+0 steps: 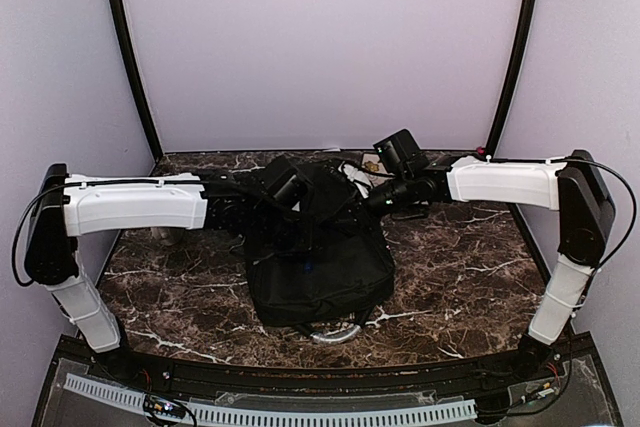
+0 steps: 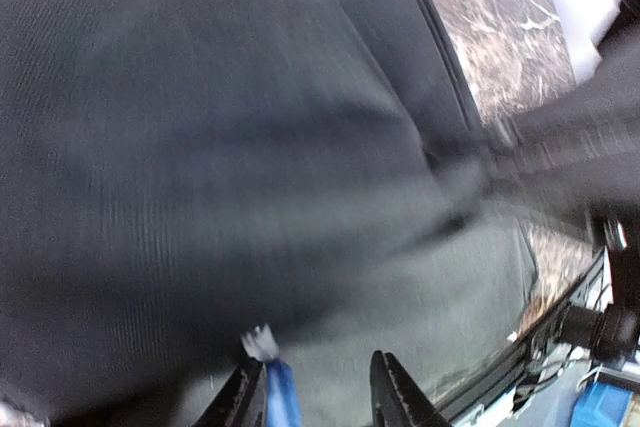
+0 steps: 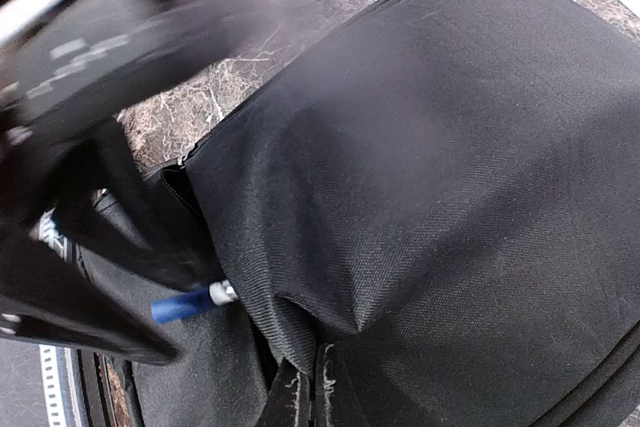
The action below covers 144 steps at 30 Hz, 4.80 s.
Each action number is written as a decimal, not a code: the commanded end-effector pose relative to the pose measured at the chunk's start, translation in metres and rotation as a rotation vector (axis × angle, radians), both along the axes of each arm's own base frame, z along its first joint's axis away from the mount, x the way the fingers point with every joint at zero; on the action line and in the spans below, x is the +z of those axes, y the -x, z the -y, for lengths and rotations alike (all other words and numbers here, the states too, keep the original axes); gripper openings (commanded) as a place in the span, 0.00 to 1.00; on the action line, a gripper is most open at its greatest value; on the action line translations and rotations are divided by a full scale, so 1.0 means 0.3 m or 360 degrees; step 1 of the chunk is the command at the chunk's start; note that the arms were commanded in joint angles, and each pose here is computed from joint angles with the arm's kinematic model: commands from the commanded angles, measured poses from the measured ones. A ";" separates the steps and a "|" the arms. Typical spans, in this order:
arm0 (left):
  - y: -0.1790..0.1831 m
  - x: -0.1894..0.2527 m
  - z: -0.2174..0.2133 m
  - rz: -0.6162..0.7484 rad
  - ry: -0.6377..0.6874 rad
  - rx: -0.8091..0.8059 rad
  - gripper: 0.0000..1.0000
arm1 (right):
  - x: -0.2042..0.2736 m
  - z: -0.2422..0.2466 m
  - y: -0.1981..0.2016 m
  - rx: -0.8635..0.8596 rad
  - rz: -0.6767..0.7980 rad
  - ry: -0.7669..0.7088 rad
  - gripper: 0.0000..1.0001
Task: Pack the student bag
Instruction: Place the pen in the second largest pocket of the bag, then adjust the pen in the second largest pocket of the bag.
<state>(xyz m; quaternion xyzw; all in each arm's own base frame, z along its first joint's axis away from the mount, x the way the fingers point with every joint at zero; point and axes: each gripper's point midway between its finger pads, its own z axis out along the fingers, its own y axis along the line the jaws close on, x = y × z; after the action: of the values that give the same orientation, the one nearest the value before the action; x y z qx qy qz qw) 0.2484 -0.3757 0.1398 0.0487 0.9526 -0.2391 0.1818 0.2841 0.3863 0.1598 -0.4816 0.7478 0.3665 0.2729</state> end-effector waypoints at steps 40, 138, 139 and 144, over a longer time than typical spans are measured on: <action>-0.187 0.118 -0.028 0.0329 0.0172 0.0106 0.00 | 0.064 -0.027 0.055 0.0106 0.0012 -0.0071 0.00; 0.122 -0.048 -0.468 0.0172 0.0108 0.0157 0.57 | 0.027 -0.044 0.175 0.0561 0.0556 0.0458 0.40; 0.128 -0.059 -0.463 0.0145 0.0134 0.0169 0.57 | 0.009 -0.065 0.187 0.0575 0.0586 0.0484 0.40; 0.149 -0.125 -0.458 0.0060 0.0200 0.0212 0.54 | -0.073 -0.121 0.149 0.0498 0.0747 0.0640 0.40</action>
<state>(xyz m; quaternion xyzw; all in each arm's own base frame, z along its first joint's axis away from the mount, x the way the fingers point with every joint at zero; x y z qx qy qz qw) 0.2088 -0.2329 0.1096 0.0038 0.9396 -0.2486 0.2353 0.2230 0.4089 0.1481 -0.7113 0.6298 0.1871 0.2500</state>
